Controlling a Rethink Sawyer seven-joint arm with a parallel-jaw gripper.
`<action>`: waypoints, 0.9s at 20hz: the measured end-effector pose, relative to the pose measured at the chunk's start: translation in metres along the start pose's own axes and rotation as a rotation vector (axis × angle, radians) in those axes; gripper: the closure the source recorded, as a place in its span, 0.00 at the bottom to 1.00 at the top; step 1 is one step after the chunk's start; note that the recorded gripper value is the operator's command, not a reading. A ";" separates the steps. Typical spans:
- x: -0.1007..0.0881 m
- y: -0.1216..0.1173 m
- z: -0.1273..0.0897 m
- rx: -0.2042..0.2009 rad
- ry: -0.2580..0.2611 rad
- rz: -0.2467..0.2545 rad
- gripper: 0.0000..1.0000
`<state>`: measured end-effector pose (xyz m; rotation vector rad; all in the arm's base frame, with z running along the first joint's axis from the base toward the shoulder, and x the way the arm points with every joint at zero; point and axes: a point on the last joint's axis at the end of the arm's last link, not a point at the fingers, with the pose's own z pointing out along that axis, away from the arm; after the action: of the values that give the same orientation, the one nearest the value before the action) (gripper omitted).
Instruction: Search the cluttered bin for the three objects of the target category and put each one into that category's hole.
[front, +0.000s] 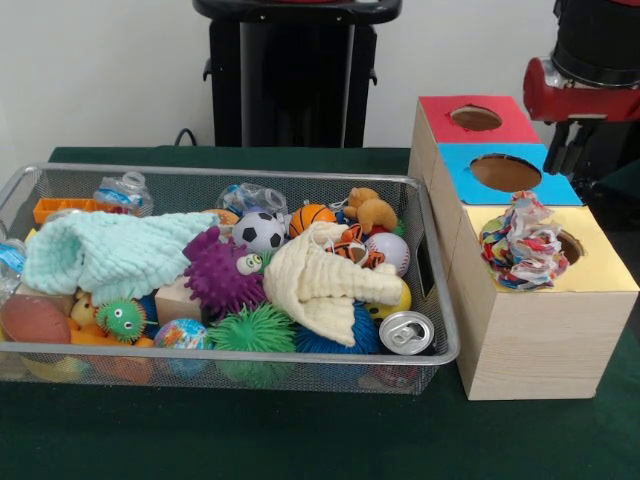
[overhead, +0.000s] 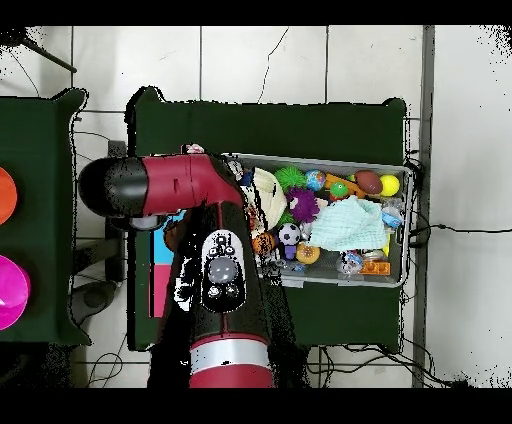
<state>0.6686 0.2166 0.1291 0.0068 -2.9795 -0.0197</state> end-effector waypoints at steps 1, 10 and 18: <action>0.001 -0.005 -0.003 0.000 0.000 0.008 1.00; 0.014 -0.038 -0.037 0.006 -0.004 0.061 1.00; 0.021 -0.055 -0.085 0.001 0.055 0.090 1.00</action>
<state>0.6613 0.1605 0.2157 -0.1245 -2.9214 -0.0063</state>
